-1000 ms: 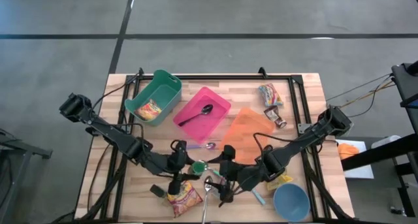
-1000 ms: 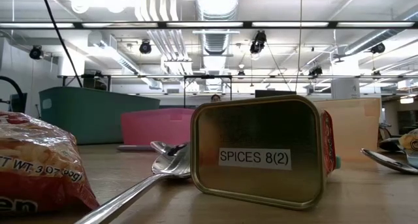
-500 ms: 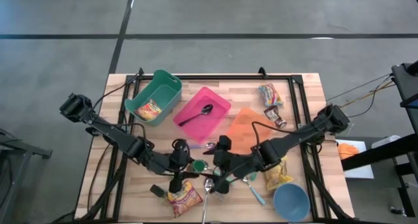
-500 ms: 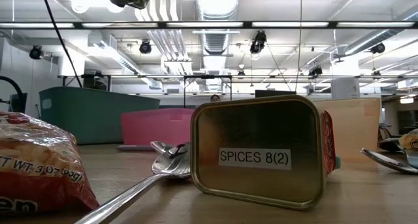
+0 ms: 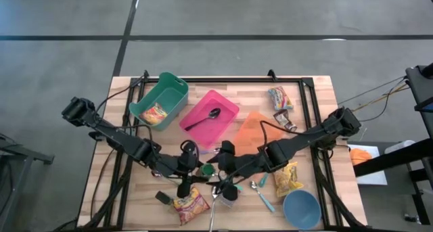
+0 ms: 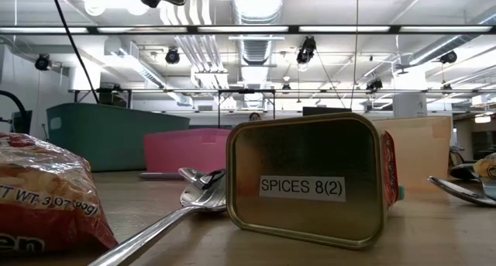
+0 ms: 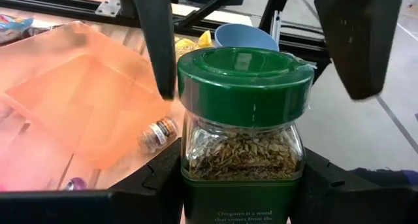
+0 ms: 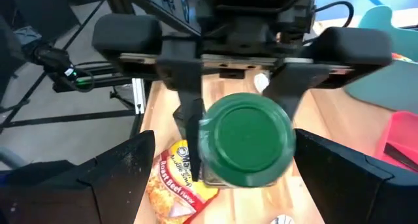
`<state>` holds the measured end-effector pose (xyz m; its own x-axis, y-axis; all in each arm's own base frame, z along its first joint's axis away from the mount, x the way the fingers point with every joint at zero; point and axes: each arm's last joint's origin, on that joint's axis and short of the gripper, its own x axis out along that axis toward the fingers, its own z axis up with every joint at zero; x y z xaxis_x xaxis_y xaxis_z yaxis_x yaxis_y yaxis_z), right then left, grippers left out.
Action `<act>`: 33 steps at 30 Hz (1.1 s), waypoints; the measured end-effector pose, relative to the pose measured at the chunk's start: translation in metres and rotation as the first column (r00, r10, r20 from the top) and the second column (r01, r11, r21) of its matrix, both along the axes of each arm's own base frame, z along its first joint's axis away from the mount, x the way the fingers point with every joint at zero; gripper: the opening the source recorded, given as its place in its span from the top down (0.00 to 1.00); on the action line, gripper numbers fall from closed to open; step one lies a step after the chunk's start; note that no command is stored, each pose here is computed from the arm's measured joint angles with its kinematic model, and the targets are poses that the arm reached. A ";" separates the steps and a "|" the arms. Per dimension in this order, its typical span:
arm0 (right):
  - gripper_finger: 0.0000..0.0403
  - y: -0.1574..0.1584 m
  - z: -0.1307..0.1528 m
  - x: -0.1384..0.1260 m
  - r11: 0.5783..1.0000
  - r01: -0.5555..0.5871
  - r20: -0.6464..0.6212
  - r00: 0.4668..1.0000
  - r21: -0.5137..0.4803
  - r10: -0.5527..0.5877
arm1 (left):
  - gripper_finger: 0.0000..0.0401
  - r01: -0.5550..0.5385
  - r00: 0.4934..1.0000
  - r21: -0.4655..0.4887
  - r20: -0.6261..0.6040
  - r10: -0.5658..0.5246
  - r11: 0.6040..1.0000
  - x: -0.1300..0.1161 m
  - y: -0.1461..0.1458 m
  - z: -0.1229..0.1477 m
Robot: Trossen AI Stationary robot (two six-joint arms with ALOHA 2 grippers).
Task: Pick & Place Food Item
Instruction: Put the green seasoning bottle into the orange bin
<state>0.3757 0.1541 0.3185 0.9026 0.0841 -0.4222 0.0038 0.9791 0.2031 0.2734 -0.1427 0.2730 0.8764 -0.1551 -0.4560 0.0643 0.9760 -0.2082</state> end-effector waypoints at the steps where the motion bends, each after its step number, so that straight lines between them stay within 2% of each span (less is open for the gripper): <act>1: 0.12 0.000 0.000 0.000 1.000 0.001 0.000 1.000 0.000 -0.001 | 0.54 -0.001 1.000 -0.001 0.000 0.001 1.000 0.000 0.000 0.000; 16: 0.12 -0.011 -0.003 0.007 0.999 0.035 -0.001 0.999 0.025 -0.035 | 0.54 -0.005 1.000 -0.007 0.004 0.005 1.000 0.003 0.004 0.001; 22: 0.13 -0.011 -0.012 0.015 0.999 0.001 -0.016 1.000 0.051 0.000 | 0.54 0.003 1.000 -0.020 0.018 -0.002 1.000 0.004 0.004 0.002; 25: 0.19 -0.011 -0.012 0.015 0.999 0.004 -0.012 1.000 0.042 -0.004 | 0.54 0.009 1.000 -0.021 0.013 -0.008 1.000 0.004 0.004 0.002; 33: 0.51 -0.011 -0.011 0.015 0.999 -0.003 0.003 1.000 0.043 0.003 | 0.54 0.012 1.000 -0.022 0.005 -0.012 1.000 0.003 0.004 0.001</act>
<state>0.3911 0.1429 0.3077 0.9036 0.1051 -0.4154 -0.0002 0.9695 0.2449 0.2765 -0.1384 0.2735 0.8766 -0.1758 -0.4479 0.0772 0.9702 -0.2296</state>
